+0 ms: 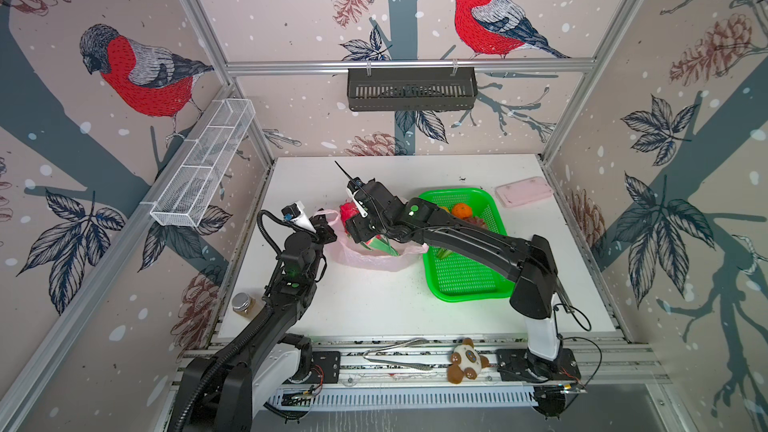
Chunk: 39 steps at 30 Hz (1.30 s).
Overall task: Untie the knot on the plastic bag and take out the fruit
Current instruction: 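Grasp the red dragon fruit with the right gripper and lift it, then lift the dragon fruit out of the pink bag and carry it over the green basket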
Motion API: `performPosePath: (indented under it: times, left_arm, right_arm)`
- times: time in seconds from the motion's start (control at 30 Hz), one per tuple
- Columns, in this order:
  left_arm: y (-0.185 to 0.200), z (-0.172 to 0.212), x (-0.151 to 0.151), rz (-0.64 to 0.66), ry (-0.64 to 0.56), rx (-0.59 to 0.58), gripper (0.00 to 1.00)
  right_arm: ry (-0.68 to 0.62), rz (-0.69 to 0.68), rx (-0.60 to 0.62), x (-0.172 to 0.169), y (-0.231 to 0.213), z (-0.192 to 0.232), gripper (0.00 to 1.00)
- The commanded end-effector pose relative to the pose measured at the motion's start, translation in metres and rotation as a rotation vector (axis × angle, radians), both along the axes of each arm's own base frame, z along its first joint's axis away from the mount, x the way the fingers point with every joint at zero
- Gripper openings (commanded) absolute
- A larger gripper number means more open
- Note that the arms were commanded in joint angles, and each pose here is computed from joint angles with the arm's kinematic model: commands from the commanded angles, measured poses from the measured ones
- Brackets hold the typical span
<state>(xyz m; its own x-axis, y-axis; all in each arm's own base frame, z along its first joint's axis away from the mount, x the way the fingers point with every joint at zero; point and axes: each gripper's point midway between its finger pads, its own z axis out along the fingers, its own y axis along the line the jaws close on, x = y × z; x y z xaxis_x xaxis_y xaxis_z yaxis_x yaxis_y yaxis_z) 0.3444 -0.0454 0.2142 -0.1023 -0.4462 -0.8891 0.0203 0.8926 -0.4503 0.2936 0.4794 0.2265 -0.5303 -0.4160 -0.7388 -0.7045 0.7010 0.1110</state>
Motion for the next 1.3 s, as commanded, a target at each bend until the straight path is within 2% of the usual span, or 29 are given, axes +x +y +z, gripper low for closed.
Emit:
performPosePath:
  times: [0.0,0.77,1.27]
  left_arm:
    - [0.002,0.003,-0.002,0.013,-0.011,-0.022,0.00]
    - [0.025,0.003,-0.026,0.117,-0.049,-0.081,0.00]
    - [0.041,0.005,-0.037,0.200,-0.083,-0.095,0.00]
  right_arm:
    - [-0.054,-0.011,0.064,0.010,0.009,0.020,0.18]
    - [-0.125,-0.006,0.192,0.032,0.026,0.062,0.17]
    - [-0.198,-0.020,0.262,0.043,0.025,0.110,0.17]
